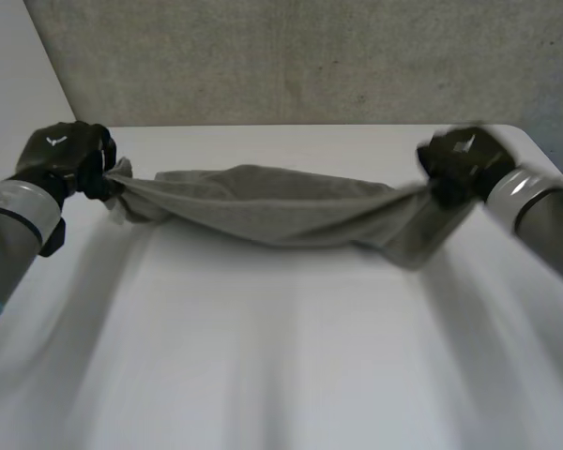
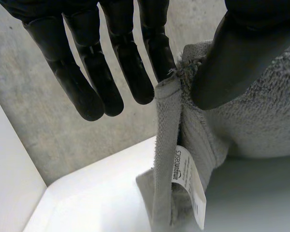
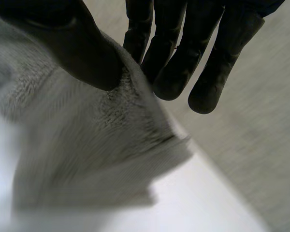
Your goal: Fold the towel.
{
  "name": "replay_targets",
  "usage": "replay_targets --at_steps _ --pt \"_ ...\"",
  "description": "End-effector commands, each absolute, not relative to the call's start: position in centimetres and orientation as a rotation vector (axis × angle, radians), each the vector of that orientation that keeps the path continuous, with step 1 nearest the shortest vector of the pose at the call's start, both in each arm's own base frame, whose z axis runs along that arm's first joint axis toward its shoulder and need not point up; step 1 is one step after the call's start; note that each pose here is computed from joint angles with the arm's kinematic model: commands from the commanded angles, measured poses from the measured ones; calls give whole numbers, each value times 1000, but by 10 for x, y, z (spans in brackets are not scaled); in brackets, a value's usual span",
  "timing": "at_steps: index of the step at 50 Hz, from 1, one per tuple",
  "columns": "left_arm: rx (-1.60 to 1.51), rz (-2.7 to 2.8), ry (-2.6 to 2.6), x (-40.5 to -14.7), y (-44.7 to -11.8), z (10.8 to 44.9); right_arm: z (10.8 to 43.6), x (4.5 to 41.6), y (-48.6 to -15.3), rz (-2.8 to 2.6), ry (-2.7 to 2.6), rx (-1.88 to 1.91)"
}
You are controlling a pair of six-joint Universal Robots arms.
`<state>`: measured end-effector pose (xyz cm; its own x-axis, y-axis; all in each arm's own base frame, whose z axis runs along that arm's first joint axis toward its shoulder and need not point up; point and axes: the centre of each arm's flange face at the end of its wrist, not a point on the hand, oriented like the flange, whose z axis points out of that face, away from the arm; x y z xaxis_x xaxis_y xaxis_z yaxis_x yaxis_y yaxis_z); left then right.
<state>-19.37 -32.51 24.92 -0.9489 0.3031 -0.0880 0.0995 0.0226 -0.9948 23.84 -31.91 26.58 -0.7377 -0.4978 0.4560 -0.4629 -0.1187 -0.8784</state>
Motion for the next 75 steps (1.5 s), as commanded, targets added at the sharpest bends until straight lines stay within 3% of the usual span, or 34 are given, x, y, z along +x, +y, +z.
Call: replay_targets --at_steps 1,3,6,12,17,21,25,30,45,55,63,75 --pt "-427 2131 -2061 -187 -303 293 345 227 -292 -2265 1874 -1089" --pt "-422 2181 -2020 -179 -294 314 370 218 -279 -2264 1900 -1087" --pt "-410 2213 -2016 -169 -289 327 379 204 -278 -2202 2007 -1096" --pt "-410 2194 -2037 -162 -289 332 358 200 -294 -2037 2175 -1242" --pt "-425 2087 -2127 -164 -302 304 325 205 -311 -1885 2251 -1466" --pt "-483 1929 -2270 -171 -324 258 291 209 -328 -1764 2344 -1527" --pt "-615 1796 -2357 -192 -336 219 263 226 -333 -1665 2368 -1578" --pt "-659 1727 -2458 -199 -348 196 243 235 -341 -1609 2373 -1600" --pt "-665 1715 -2480 -202 -353 188 218 246 -355 -1598 2349 -1616" --pt "-637 1832 -2426 -202 -371 195 226 255 -389 -1923 2227 -1547" --pt "-531 1930 -2500 -192 -393 186 206 261 -426 -2054 2234 -1519" --pt "-510 1943 -2521 -191 -409 172 187 264 -451 -2138 2245 -1492"
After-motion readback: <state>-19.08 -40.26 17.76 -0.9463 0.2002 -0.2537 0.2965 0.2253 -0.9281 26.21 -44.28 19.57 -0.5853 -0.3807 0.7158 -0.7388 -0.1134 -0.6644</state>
